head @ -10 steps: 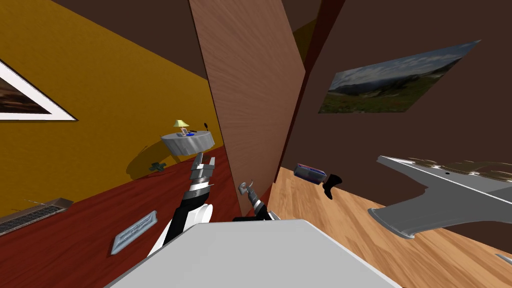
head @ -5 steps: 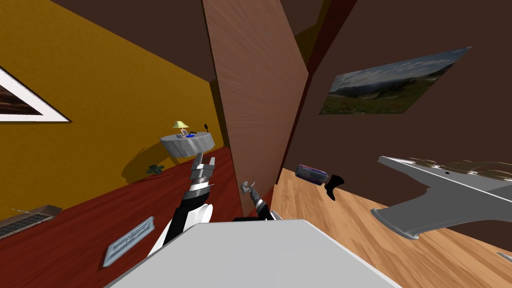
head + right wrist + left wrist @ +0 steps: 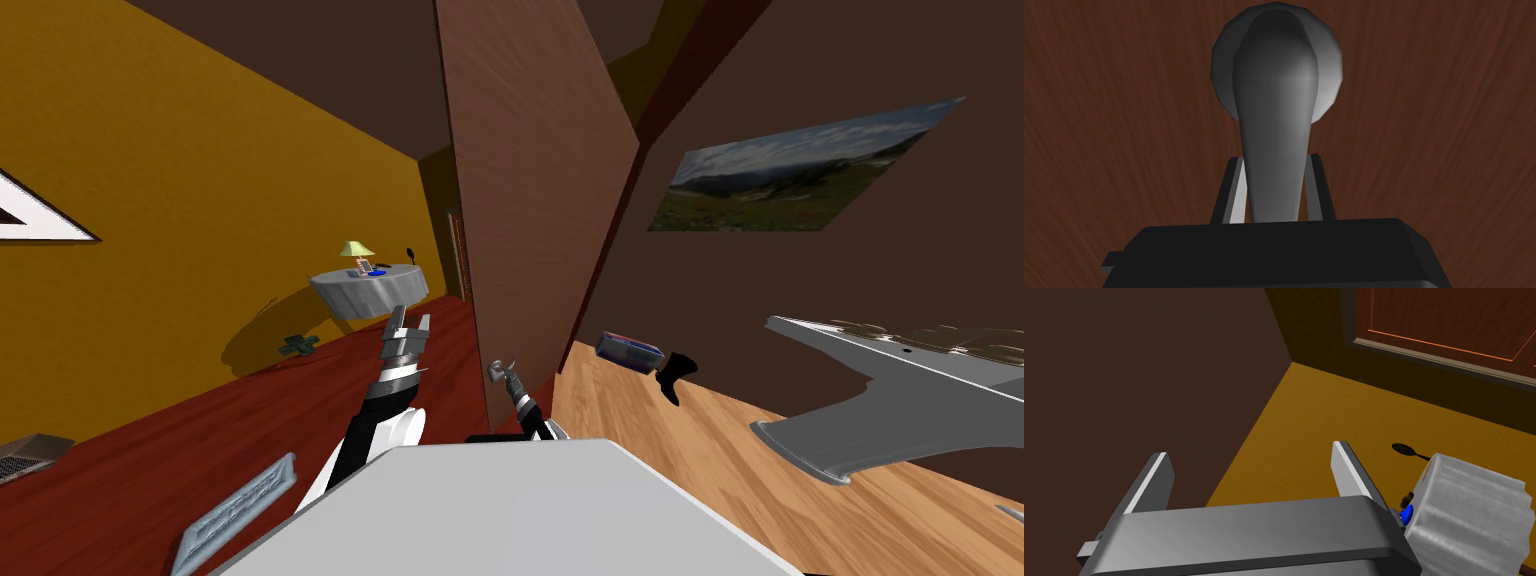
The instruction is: Push the door open
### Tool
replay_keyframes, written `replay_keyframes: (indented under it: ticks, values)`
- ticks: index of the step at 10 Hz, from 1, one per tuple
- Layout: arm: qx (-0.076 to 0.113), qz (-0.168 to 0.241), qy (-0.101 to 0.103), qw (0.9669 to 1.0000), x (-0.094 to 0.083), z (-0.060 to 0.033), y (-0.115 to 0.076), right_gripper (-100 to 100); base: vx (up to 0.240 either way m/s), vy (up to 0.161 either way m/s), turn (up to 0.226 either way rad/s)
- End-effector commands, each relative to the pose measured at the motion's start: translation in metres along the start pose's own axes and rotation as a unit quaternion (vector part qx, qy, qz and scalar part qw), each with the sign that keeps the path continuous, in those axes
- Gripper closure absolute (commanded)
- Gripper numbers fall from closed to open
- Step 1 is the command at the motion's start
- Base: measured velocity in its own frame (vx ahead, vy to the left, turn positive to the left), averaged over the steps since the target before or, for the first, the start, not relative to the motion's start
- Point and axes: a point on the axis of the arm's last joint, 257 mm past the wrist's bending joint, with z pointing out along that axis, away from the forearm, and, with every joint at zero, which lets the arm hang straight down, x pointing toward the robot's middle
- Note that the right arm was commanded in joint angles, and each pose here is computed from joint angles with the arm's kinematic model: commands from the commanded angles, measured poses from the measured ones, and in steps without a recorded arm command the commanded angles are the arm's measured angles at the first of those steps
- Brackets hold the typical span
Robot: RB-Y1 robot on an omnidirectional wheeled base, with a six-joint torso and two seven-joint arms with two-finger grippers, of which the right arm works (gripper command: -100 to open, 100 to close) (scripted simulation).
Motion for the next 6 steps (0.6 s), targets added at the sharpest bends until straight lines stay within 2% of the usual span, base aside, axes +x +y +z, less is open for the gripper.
replay_keyframes:
  ticks: [1, 3, 6]
  values:
    - [0.004, -0.005, -0.021, 0.9998, -0.026, -0.0009, -0.001, 100, 0.125, 0.139, -0.062]
    - [0.004, -0.005, -0.027, 0.9996, -0.031, -0.0011, -0.001, 100, 0.088, 0.124, -0.018]
    - [0.004, -0.005, -0.048, 0.9988, -0.05, -0.0017, -0.002, 100, 0.084, 0.115, -0.048]
